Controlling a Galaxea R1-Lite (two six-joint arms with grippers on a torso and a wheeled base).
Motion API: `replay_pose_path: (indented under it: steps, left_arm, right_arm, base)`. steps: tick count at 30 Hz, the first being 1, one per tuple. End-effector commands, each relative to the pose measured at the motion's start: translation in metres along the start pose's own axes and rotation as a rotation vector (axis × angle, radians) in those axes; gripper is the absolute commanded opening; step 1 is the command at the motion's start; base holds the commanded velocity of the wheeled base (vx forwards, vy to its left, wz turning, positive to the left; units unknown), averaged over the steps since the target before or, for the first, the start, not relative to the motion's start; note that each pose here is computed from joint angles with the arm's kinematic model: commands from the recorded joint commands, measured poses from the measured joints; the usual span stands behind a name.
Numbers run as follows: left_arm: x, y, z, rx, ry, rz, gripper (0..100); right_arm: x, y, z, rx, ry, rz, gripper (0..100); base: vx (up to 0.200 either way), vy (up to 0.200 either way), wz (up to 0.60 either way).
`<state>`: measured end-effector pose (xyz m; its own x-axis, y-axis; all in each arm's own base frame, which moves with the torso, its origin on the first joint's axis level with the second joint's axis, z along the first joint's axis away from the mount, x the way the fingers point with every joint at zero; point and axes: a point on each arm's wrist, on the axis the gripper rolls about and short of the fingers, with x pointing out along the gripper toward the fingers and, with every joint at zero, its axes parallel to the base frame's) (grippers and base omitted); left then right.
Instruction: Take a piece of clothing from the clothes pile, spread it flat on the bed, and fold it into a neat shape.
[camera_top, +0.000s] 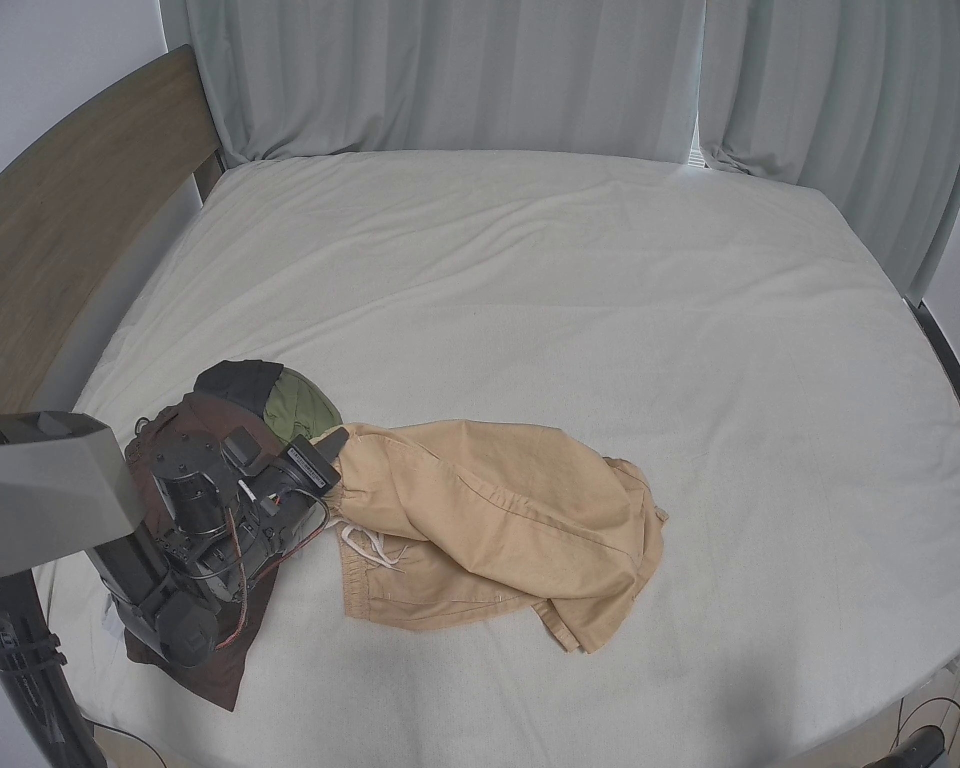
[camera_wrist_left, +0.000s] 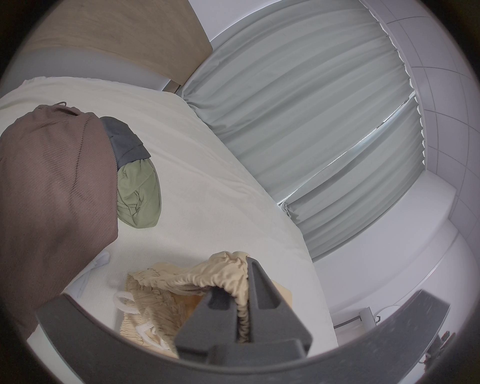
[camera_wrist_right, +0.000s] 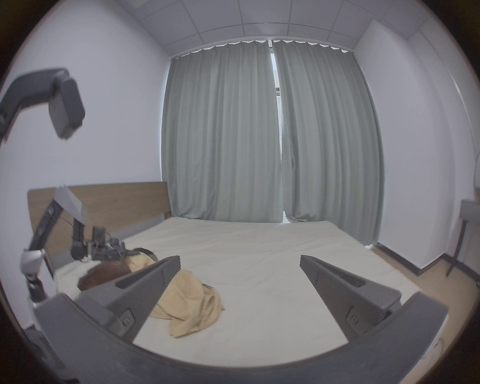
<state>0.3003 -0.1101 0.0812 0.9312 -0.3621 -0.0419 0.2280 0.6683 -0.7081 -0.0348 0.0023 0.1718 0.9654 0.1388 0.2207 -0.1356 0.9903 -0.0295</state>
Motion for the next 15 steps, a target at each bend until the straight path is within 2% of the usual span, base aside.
replay_pose_path:
  steps: [1, 2, 4, 7, 8, 10, 13, 15]
  left_arm:
    - [0.0, -0.003, 0.001, 0.017, -0.009, -0.009, 0]
    - [0.0, -0.002, 0.002, 0.029, -0.01, -0.008, 0]
    - [0.0, -0.002, 0.003, 0.042, -0.013, -0.009, 0]
    - [-0.001, -0.002, 0.003, 0.051, -0.012, -0.006, 0]
    - [-0.001, -0.002, 0.003, 0.051, -0.012, -0.006, 0]
    - [-0.003, -0.002, 0.002, 0.064, -0.008, -0.004, 0]
    - [-0.003, -0.003, 0.003, 0.075, -0.011, -0.007, 0]
    - [-0.004, -0.003, 0.004, 0.077, -0.013, -0.009, 0]
  right_arm:
    - [0.033, -0.003, 0.027, 0.149, 0.125, 0.117, 100]
    - [0.042, -0.002, 0.033, 0.2, 0.153, 0.158, 100]
    - [0.055, -0.003, 0.036, 0.241, 0.198, 0.196, 100]
    - [0.076, -0.003, 0.036, 0.26, 0.278, 0.259, 100]
    - [0.076, -0.003, 0.036, 0.26, 0.278, 0.259, 100]
    - [0.097, -0.002, 0.033, 0.266, 0.352, 0.322, 100]
    - [0.109, -0.001, 0.031, 0.263, 0.395, 0.372, 100]
    - [0.122, 0.005, 0.033, 0.27, 0.425, 0.451, 100]
  base:
    - [0.0, 0.0, 0.0]
    - [0.0, 0.0, 0.0]
    - [0.0, 0.0, 0.0]
    - [0.0, 0.0, 0.0]
    - [0.0, 0.0, 0.0]
    - [0.0, 0.0, 0.0]
    - [0.0, 0.0, 0.0]
    - [0.0, 0.0, 0.0]
